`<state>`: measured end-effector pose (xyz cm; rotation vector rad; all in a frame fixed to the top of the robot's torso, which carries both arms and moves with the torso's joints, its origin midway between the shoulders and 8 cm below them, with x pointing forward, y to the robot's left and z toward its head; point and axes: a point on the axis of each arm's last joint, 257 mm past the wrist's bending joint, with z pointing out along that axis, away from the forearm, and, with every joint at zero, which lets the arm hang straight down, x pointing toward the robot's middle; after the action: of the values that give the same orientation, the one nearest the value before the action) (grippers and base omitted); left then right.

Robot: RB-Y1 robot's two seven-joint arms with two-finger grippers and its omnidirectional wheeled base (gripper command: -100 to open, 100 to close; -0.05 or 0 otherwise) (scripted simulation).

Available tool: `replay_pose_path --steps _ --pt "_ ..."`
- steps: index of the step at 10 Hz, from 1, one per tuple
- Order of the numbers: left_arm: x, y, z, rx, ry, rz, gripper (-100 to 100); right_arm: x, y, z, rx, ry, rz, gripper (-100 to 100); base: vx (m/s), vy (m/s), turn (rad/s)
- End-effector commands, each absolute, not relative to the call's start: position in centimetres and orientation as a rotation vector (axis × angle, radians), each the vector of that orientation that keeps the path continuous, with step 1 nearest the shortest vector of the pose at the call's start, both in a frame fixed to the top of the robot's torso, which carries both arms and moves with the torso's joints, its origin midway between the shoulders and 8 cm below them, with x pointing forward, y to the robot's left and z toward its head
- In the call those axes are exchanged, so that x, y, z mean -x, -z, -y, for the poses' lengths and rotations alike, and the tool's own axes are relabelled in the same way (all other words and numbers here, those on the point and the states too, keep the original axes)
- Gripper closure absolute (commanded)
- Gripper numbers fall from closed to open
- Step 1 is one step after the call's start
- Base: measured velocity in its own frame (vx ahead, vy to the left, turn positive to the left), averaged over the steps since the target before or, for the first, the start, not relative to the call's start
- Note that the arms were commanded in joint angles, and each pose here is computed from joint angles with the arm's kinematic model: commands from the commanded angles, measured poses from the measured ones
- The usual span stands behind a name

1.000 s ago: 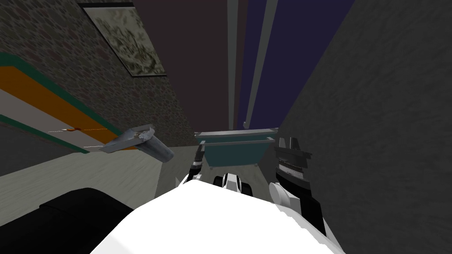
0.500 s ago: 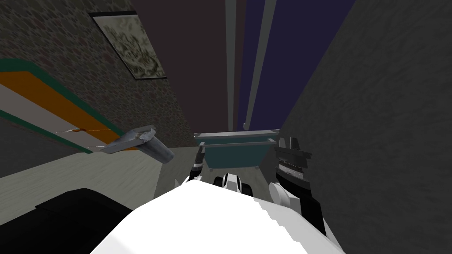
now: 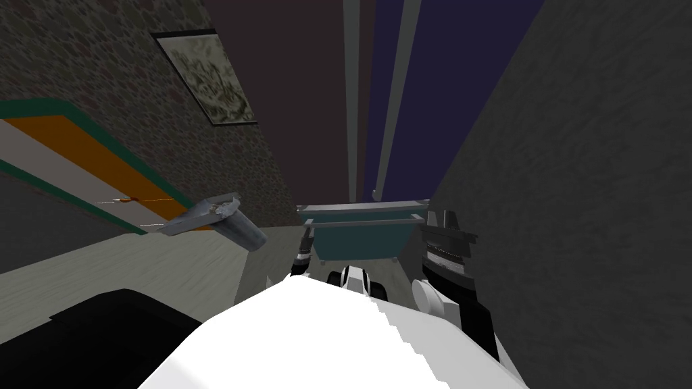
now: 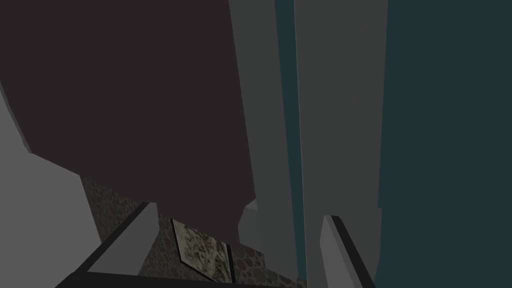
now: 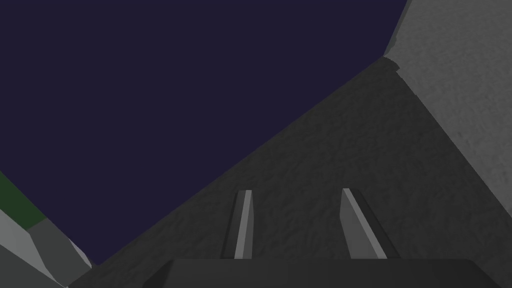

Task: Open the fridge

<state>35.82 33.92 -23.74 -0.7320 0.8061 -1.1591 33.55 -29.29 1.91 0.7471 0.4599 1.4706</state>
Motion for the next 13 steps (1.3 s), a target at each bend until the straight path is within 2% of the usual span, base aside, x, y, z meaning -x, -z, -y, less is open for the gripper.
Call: replay_pose_path --steps 1,7,12,13 --pt "-35.4 25.8 -33.5 0.769 1.157 -0.825 -100 -33.6 -1.9 29.3 -0.747 -1.471 -0.46 0 0.061 -0.009 -0.02" --pt "-34.7 27.9 -31.9 0.829 1.17 -0.805 -100 -33.6 -1.9 29.3 -0.747 -1.471 -0.46 0 0.047 -0.006 0.009" --pt "-38.7 26.0 -32.9 0.828 1.18 -0.808 -100 -33.6 -1.9 29.3 -0.747 -1.471 -0.46 0 -0.019 -0.018 0.018" --pt "-38.2 26.1 -32.7 0.825 1.18 -0.805 -100 -33.6 -1.9 29.3 -0.747 -1.471 -0.46 0 -0.009 -0.01 0.002"
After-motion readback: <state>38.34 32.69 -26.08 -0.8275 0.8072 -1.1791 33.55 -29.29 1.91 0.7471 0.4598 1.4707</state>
